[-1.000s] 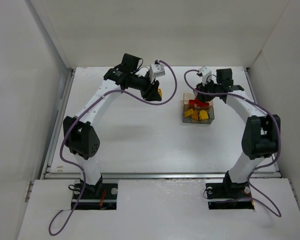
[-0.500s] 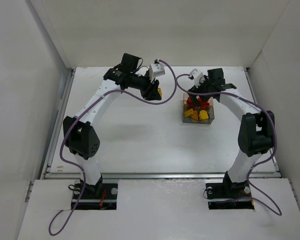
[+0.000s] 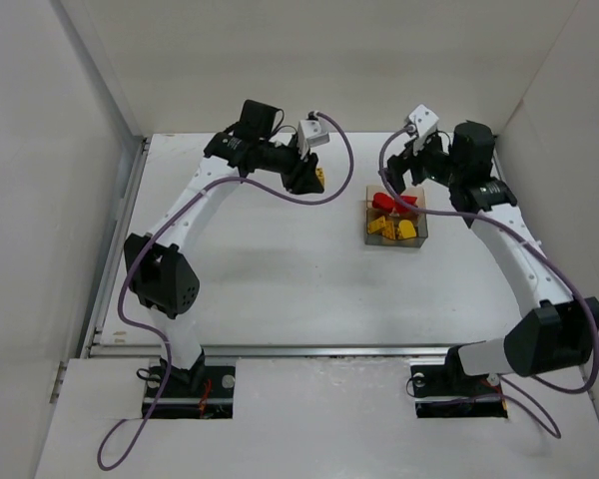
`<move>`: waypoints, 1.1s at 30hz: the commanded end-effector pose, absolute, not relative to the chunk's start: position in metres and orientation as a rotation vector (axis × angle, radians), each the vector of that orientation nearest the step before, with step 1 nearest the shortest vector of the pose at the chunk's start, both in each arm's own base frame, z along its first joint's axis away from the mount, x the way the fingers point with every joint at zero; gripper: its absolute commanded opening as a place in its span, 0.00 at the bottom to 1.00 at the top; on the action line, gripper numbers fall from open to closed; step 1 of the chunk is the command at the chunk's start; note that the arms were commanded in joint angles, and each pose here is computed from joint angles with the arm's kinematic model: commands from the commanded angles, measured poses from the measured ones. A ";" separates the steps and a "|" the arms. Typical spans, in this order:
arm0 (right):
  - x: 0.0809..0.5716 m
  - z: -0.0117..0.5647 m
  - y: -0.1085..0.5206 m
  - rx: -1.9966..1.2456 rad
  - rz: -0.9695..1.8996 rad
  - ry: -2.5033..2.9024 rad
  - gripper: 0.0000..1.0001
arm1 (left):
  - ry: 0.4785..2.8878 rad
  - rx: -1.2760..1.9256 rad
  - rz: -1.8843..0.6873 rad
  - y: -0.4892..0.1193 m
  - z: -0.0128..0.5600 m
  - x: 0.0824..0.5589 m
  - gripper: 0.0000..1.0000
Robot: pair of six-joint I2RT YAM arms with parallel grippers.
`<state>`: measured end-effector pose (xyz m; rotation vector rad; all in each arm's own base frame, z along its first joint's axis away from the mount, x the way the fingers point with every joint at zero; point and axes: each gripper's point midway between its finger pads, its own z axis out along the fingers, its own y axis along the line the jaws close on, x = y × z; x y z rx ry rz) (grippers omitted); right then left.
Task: Sort the legos into containers by color
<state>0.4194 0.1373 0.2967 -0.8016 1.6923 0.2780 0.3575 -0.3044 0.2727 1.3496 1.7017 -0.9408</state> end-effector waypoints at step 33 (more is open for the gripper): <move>0.311 0.390 0.270 -1.161 0.898 1.253 0.54 | 1.198 1.561 -1.100 -0.340 0.370 0.294 0.00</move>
